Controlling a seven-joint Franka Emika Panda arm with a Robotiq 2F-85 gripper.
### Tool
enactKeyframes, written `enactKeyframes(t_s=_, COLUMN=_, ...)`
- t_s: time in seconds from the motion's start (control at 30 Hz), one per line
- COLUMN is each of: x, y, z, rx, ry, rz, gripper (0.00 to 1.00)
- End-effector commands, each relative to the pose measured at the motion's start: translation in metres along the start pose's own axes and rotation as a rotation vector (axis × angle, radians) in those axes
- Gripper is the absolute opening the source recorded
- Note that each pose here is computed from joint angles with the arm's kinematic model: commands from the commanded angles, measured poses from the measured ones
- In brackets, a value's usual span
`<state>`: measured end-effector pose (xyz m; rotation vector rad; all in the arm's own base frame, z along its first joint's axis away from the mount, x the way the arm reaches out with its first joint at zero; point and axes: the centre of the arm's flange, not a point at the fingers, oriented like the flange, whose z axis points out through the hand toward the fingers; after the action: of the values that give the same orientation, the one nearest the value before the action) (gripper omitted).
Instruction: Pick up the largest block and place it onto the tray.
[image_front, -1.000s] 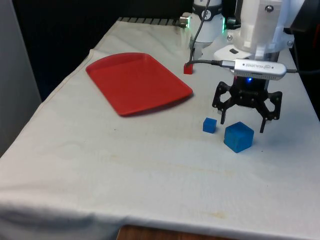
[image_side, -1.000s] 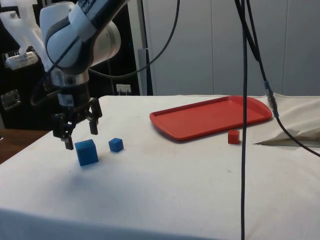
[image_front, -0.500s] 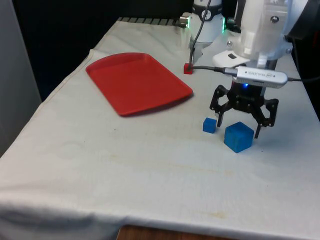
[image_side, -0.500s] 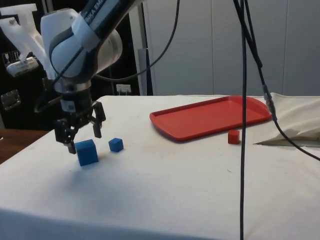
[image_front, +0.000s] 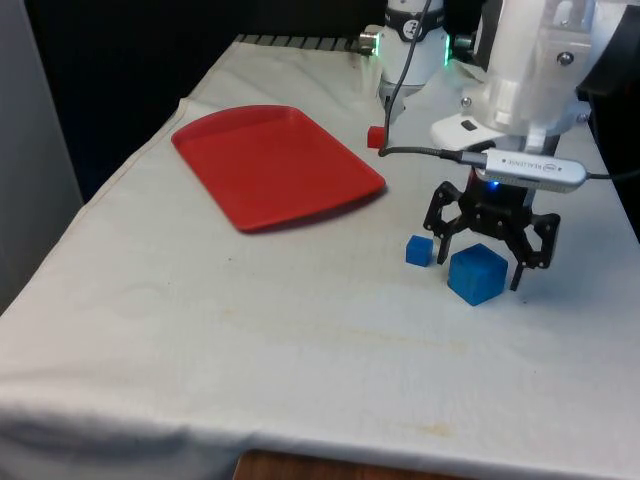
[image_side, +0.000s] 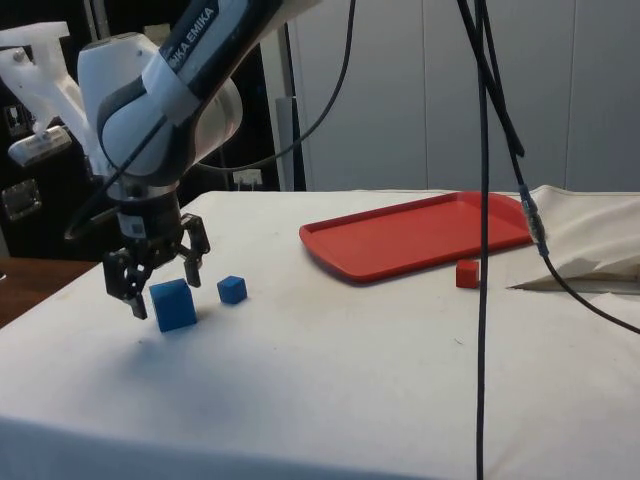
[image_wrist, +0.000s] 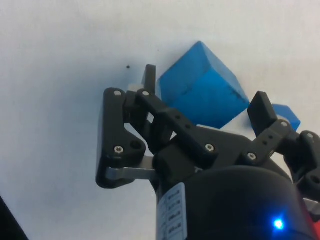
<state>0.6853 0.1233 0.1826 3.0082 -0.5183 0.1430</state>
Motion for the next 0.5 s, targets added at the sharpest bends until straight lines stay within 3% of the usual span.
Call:
enactKeyframes(t_s=0.0, x=-0.0001, y=0.0, z=0.0003, rx=-0.002, ry=0.003, rz=0.002, gripper=1.0)
enactKeyframes(t_s=0.1, x=0.0004, y=0.0004, z=0.0001, rx=-0.002, ry=0.003, rz=0.001, gripper=0.98)
enactKeyframes(t_s=0.17, x=0.0003, y=0.0005, z=0.0004, rx=-0.001, ry=0.001, rz=0.002, gripper=0.81)
enactKeyframes(t_s=0.2, x=0.0003, y=0.0005, z=0.0004, rx=-0.001, ry=0.001, rz=0.002, gripper=0.63)
enactKeyframes(t_s=0.23, x=0.0003, y=0.0005, z=0.0004, rx=-0.001, ry=0.001, rz=0.001, gripper=0.38)
enactKeyframes(t_s=0.27, x=0.0007, y=0.0011, z=-0.0001, rx=-0.001, ry=0.0, rz=0.002, gripper=0.28)
enactKeyframes(t_s=0.3, x=0.0003, y=0.0005, z=0.0004, rx=-0.001, ry=0.001, rz=0.001, gripper=0.28)
enactKeyframes(t_s=0.37, x=0.0006, y=0.0011, z=0.0005, rx=-0.001, ry=0.001, rz=0.002, gripper=0.09)
enactKeyframes(t_s=0.4, x=0.0009, y=0.0008, z=0.0001, rx=-0.001, ry=0.002, rz=0.001, gripper=0.05)
enactKeyframes(t_s=0.47, x=0.0009, y=0.0008, z=0.0001, rx=-0.001, ry=0.002, rz=0.0, gripper=0.04)
